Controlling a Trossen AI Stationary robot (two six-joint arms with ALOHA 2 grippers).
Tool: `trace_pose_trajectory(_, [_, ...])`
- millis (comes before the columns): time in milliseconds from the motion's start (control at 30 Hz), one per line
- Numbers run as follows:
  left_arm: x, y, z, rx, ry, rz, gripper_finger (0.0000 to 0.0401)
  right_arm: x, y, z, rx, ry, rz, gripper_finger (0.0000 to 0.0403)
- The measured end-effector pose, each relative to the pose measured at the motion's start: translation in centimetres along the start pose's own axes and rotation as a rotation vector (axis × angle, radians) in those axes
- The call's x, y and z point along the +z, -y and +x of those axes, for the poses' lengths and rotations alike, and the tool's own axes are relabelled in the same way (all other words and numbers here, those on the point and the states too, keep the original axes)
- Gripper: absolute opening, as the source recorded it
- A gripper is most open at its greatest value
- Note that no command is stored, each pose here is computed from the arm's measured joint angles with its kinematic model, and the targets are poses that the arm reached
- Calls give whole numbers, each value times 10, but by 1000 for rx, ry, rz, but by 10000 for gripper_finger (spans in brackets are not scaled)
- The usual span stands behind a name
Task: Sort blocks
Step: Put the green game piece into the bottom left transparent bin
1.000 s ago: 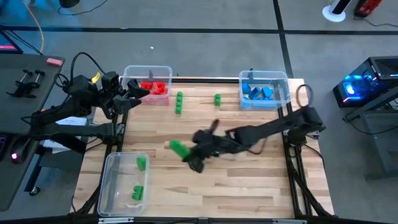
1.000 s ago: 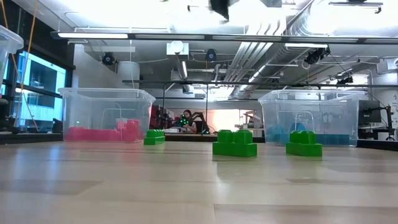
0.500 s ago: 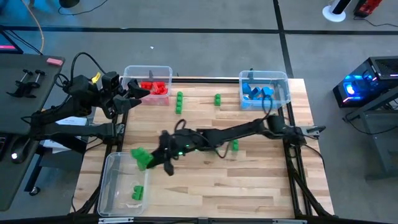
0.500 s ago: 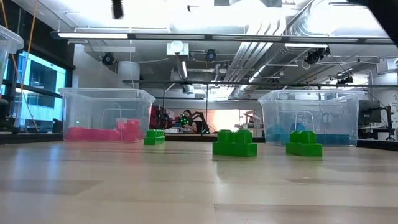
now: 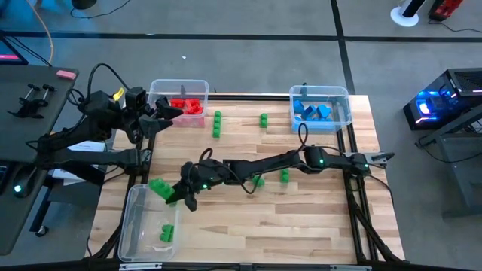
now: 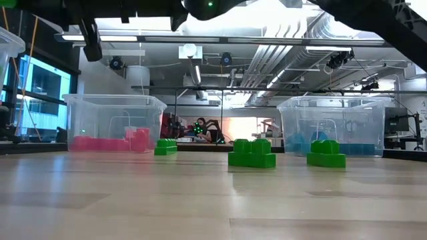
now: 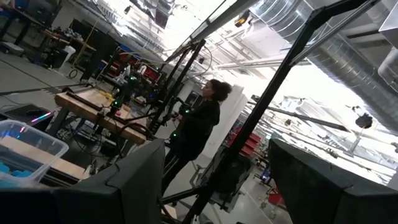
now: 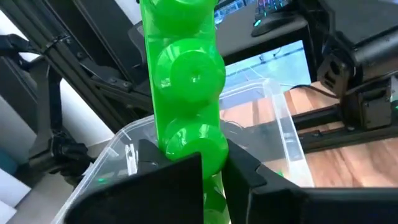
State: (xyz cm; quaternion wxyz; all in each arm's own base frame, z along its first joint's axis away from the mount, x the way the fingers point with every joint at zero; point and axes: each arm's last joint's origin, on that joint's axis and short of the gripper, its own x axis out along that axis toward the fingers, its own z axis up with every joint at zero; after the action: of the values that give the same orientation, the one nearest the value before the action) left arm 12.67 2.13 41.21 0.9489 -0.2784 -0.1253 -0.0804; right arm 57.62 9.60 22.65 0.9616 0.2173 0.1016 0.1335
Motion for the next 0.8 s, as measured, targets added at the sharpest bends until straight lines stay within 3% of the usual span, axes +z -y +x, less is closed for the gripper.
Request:
trace_pose_trajectory(133, [-1,-1,1,3,-3,-1,273,1,-4,0,0,5,-18,36])
trace_pose_trajectory(533, [-3,-5,7,17,-20,-9,273,13,-7,-2,8,25,-30,243])
trace_pose_trajectory(667, [-3,-5,7,15,-18,-9,273,26,-1,-13,-11,-54,-18,264])
trace_pose_trajectory(800, [-3,-4,6,13,-16,-8,273,53,2,-43,-134,-210,-83,264])
